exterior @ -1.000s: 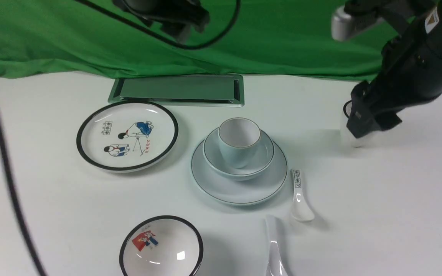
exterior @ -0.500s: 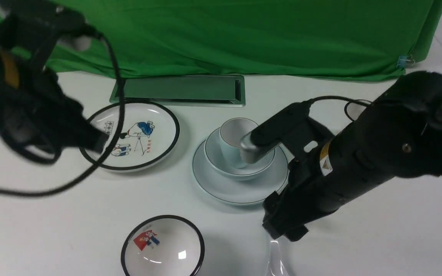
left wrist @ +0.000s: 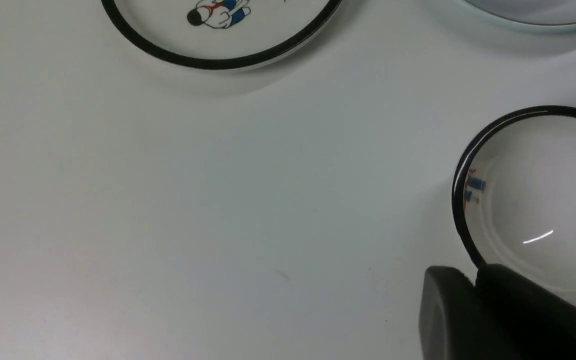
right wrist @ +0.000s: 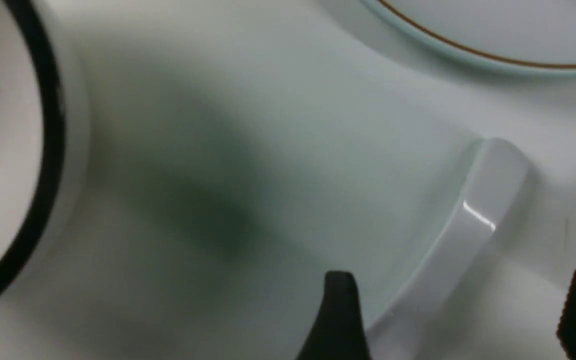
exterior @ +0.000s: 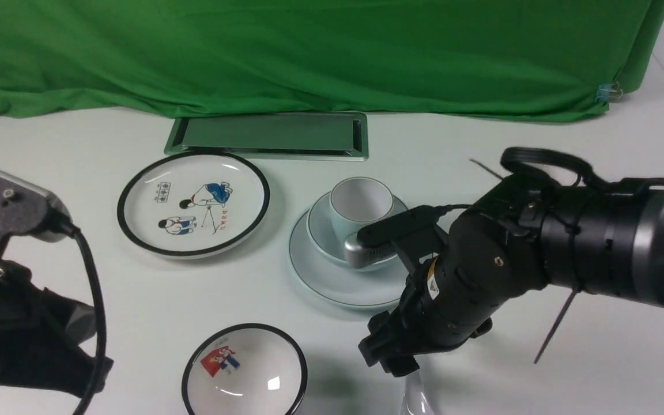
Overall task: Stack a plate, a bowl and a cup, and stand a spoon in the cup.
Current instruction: Use the right arm to grab a blue soup spoon, then use the right arm to put the blue soup spoon into the blue teacup in the middle
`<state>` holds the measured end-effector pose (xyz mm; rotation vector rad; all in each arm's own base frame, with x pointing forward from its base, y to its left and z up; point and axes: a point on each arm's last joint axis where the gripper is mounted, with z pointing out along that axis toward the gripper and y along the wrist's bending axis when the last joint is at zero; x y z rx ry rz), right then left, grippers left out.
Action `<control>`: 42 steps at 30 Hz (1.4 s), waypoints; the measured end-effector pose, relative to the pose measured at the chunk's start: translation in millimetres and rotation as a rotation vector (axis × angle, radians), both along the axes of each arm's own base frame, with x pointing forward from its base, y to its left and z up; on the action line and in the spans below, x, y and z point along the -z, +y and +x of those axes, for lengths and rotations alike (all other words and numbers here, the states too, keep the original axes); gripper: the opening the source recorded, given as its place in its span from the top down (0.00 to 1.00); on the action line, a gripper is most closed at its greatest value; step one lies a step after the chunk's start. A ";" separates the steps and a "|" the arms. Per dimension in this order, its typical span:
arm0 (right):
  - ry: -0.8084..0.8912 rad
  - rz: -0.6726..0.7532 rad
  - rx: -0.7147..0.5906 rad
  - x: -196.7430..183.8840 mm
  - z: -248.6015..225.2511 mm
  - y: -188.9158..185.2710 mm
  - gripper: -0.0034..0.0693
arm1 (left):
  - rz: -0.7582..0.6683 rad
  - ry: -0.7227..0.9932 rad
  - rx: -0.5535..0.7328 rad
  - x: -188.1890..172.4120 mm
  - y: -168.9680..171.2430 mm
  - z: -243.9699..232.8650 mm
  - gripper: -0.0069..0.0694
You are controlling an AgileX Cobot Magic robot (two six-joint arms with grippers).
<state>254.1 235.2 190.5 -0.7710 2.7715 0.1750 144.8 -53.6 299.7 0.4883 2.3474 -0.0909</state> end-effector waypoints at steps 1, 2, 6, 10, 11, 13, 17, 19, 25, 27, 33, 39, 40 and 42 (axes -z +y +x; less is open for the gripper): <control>0.010 -0.004 0.016 9.7 2.6 2.4 0.17 | -0.010 -0.008 0.001 -0.3 -0.7 0.6 0.89; 0.019 -0.009 0.024 16.0 3.9 3.5 0.17 | -0.017 -0.013 0.002 -0.4 -1.2 0.9 0.89; 0.042 -0.034 0.041 31.9 7.2 4.8 0.17 | -0.043 -0.019 0.002 -0.8 -2.9 1.2 0.89; 0.038 -0.037 0.051 32.9 8.5 4.7 0.27 | -0.068 -0.013 0.001 -1.0 -4.6 0.9 0.89; 0.037 -0.036 0.054 32.9 8.7 4.7 0.41 | -0.072 -0.012 0.002 -1.0 -4.8 0.8 0.89; 0.035 -0.035 0.054 32.4 8.7 4.7 0.53 | -0.072 -0.012 0.001 -1.0 -4.8 0.8 0.89; 0.028 -0.024 0.034 22.2 5.6 2.8 0.73 | -0.073 -0.012 0.001 -1.0 -4.8 0.8 0.88; -0.012 0.005 0.009 4.1 3.1 0.6 0.73 | -0.073 -0.012 0.001 -1.0 -4.8 0.8 0.88; -0.371 0.224 -0.099 -78.4 0.2 -4.8 0.73 | -0.083 -0.036 0.002 -2.7 -5.5 2.3 0.87; -0.538 0.310 -0.153 -100.8 2.7 -2.4 0.73 | -0.087 -0.050 0.006 -3.7 -6.0 3.1 0.87; -1.014 0.486 -0.310 -140.2 19.1 6.7 0.73 | -0.084 -0.093 0.015 -6.4 -6.3 5.6 0.86; -1.152 0.560 -0.187 -111.9 67.5 -3.3 0.73 | -0.037 -0.137 0.032 -8.2 -4.3 7.9 0.85; -1.150 0.574 -0.157 -106.9 72.7 -5.4 0.73 | -0.033 -0.142 0.033 -8.5 -4.1 8.3 0.85; -1.128 0.619 -0.082 -89.7 85.3 -7.3 0.73 | -0.023 -0.175 0.038 -10.4 -3.8 10.0 0.85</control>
